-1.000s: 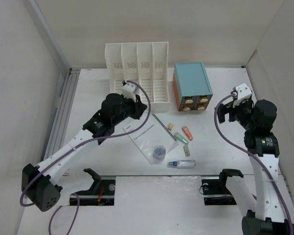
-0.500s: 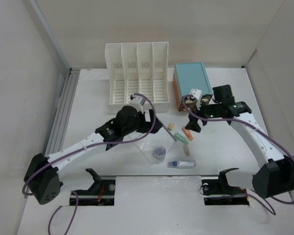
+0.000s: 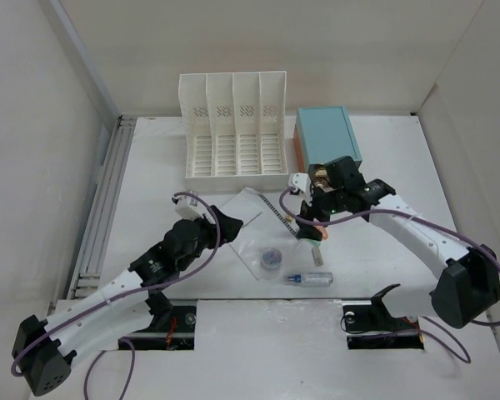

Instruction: Organize the desk

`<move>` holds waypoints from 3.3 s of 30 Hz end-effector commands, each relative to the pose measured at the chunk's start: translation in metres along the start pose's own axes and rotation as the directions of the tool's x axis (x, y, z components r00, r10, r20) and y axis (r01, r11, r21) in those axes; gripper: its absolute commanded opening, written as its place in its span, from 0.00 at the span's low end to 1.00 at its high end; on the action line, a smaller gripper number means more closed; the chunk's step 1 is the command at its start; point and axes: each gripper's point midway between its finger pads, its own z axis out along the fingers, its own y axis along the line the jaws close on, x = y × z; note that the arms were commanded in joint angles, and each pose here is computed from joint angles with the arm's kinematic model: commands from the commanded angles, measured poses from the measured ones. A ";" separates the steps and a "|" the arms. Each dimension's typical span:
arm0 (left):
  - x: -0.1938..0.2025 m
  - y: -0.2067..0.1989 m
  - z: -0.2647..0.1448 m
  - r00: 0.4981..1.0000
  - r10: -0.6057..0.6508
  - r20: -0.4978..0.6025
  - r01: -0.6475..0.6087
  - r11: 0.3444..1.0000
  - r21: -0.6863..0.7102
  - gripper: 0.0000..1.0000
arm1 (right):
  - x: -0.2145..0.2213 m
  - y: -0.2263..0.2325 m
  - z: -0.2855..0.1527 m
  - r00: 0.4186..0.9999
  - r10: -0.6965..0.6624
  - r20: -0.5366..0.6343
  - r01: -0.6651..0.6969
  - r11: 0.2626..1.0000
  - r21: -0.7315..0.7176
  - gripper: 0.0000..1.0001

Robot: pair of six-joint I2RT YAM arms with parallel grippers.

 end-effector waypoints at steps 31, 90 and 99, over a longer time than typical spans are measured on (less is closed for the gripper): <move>-0.018 -0.027 -0.029 0.998 -0.047 0.032 0.043 0.991 0.128 1.00 | 0.004 0.060 0.061 0.834 -0.546 0.083 0.538 0.772 -0.338 1.00; 0.038 0.042 -0.006 0.987 -0.133 -0.091 0.117 0.980 -0.163 0.85 | 0.018 -0.093 -0.015 0.971 -0.038 -0.237 0.138 0.896 0.423 0.92; 0.052 0.059 0.012 0.982 -0.143 -0.122 0.104 0.954 -0.280 0.80 | -0.053 -0.058 -0.009 0.991 -0.110 0.078 0.087 0.964 0.252 0.79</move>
